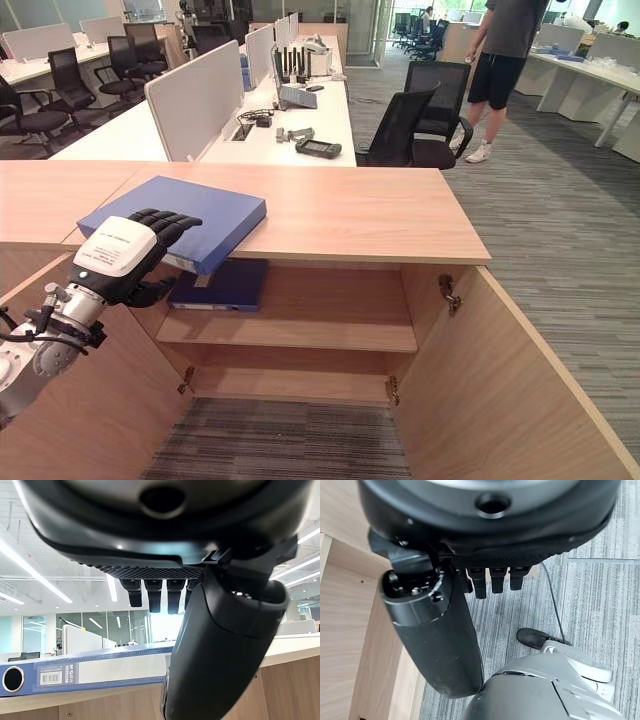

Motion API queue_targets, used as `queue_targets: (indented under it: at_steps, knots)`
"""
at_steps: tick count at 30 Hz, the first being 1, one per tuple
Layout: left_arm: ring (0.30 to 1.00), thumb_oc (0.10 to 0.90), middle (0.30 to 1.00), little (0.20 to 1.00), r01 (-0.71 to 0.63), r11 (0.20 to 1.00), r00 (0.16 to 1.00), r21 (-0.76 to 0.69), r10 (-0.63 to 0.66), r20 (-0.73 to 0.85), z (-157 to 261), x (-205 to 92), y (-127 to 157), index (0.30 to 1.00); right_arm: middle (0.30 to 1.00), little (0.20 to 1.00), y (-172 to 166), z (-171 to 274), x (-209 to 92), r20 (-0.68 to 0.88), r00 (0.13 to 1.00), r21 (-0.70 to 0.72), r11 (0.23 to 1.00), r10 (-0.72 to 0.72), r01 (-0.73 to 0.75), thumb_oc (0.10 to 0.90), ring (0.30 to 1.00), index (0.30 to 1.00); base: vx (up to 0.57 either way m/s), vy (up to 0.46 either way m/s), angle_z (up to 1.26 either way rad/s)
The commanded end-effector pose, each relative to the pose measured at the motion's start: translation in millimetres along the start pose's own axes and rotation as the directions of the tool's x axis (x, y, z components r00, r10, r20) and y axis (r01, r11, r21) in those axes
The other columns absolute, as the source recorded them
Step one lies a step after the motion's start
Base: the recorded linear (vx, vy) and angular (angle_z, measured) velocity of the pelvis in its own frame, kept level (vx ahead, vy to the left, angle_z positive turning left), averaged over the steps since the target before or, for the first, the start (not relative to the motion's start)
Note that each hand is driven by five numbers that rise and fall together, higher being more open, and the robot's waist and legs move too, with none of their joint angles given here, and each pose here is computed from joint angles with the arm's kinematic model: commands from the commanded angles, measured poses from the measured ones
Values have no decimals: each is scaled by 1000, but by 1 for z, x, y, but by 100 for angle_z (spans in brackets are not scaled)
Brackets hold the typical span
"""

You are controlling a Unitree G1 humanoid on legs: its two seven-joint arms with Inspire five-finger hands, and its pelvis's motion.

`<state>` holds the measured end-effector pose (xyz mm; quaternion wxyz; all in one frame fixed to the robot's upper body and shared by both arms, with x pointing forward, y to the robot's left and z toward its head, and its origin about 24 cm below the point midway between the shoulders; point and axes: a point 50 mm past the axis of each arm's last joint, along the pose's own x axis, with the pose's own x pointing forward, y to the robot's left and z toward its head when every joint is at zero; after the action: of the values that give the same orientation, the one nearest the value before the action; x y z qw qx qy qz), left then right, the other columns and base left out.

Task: Put the empty folder in the office cabinet

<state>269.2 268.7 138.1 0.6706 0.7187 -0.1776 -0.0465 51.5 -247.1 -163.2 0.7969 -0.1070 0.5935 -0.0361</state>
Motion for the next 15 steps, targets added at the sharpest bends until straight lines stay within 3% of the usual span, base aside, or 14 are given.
queue_targets:
  at_steps: [1, 15]
  knots:
    - [900, 800, 900, 900, -307, 945, 951, 111, 307, 22, -11, 41, 78, 900, 900, 900, -29, -1, -1, -38, 996, -60, 995, -77, 74, 800, 900, 900, 0, 0, 0]
    - [900, 800, 900, 900, -260, 960, 963, 104, 265, -41, -21, 39, 65, 900, 900, 900, -32, -4, -2, -50, 995, -62, 995, -87, 84, 800, 900, 900, -2, 1, -4]
